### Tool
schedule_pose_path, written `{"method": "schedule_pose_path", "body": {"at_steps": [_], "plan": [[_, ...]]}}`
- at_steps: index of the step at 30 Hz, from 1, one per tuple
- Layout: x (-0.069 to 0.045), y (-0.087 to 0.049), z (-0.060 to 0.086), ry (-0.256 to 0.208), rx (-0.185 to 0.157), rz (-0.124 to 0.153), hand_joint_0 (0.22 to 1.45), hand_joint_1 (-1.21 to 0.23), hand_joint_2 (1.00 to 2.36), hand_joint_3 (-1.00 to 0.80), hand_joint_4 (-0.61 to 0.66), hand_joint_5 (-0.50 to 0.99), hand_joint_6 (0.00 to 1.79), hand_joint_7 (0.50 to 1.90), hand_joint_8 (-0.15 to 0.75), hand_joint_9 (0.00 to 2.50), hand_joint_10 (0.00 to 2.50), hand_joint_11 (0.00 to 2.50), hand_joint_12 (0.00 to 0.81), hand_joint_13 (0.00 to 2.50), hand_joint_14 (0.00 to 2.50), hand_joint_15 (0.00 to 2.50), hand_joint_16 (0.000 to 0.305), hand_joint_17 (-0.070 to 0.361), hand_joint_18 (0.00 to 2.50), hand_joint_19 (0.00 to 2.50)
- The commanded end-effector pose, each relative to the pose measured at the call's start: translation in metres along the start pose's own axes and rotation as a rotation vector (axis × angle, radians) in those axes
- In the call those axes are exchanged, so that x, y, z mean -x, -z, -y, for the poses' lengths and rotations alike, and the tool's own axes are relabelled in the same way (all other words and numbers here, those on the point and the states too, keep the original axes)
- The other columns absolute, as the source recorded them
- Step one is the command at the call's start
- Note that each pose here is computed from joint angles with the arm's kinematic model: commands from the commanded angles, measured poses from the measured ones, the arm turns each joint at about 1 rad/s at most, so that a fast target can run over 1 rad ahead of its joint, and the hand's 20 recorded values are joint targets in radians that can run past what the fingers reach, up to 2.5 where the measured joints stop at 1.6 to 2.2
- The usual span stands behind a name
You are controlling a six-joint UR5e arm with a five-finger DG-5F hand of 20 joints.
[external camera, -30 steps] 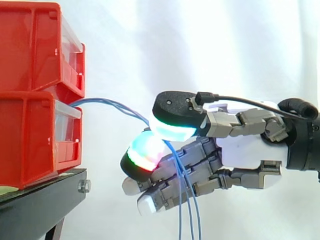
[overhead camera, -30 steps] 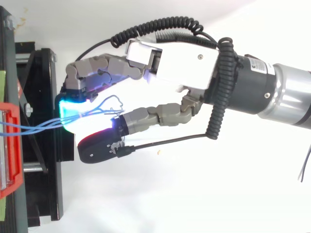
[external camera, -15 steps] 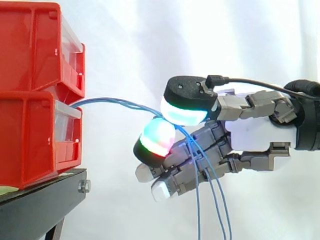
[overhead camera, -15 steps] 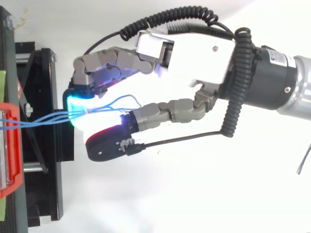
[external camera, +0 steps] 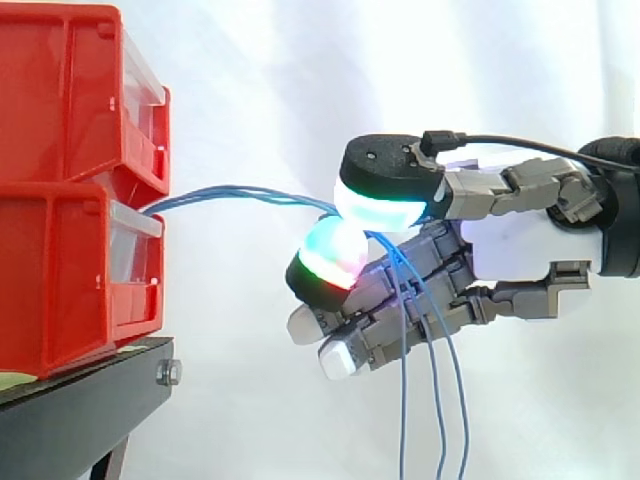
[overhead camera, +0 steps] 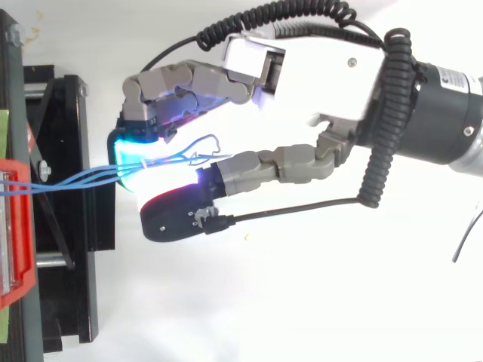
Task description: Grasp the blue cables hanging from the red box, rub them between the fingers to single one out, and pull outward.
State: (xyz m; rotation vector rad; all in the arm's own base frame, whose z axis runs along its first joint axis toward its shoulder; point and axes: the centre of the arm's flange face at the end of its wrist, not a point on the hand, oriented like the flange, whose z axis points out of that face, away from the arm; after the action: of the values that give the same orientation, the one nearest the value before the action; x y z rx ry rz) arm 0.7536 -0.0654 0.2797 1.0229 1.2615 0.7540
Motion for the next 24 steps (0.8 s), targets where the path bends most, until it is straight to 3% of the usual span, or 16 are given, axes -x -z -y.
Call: {"method": "schedule_pose_path", "body": {"at_steps": [1, 7, 12, 19, 22, 24], "plan": [[-0.001, 0.0, -0.003, 0.0, 0.006, 0.0, 0.57, -0.66, 1.01, -0.37, 0.25, -0.07, 0.55, 1.29, 0.273, 0.82, 0.01, 0.26, 0.297, 0.68, 0.02, 0.38, 0.035, 0.079, 0.41, 0.33], [-0.002, 0.0, -0.003, -0.005, 0.005, 0.001, 0.55, -0.61, 1.01, -0.43, 0.25, -0.07, 0.57, 1.26, 0.281, 0.84, 0.01, 0.28, 0.304, 0.69, 0.02, 0.38, 0.036, 0.081, 0.42, 0.32], [0.009, -0.005, -0.012, -0.032, 0.02, 0.021, 0.54, -0.5, 1.0, -0.45, 0.24, -0.07, 0.55, 1.28, 0.287, 0.86, 0.01, 0.28, 0.305, 0.69, 0.02, 0.38, 0.036, 0.082, 0.42, 0.34], [0.01, -0.007, -0.017, -0.052, 0.03, 0.024, 0.54, -0.47, 1.0, -0.43, 0.23, -0.06, 0.54, 1.31, 0.283, 0.87, 0.01, 0.29, 0.307, 0.7, 0.02, 0.39, 0.036, 0.081, 0.42, 0.34], [0.009, -0.008, -0.019, -0.054, 0.033, 0.024, 0.59, -0.47, 1.01, -0.36, 0.22, -0.06, 0.54, 1.31, 0.28, 0.88, 0.01, 0.3, 0.299, 0.69, 0.02, 0.39, 0.035, 0.078, 0.41, 0.34], [0.012, -0.009, -0.022, -0.061, 0.039, 0.029, 0.61, -0.5, 1.02, -0.22, 0.23, -0.06, 0.55, 1.3, 0.285, 0.89, 0.01, 0.3, 0.309, 0.7, 0.02, 0.38, 0.036, 0.082, 0.43, 0.34]]}}
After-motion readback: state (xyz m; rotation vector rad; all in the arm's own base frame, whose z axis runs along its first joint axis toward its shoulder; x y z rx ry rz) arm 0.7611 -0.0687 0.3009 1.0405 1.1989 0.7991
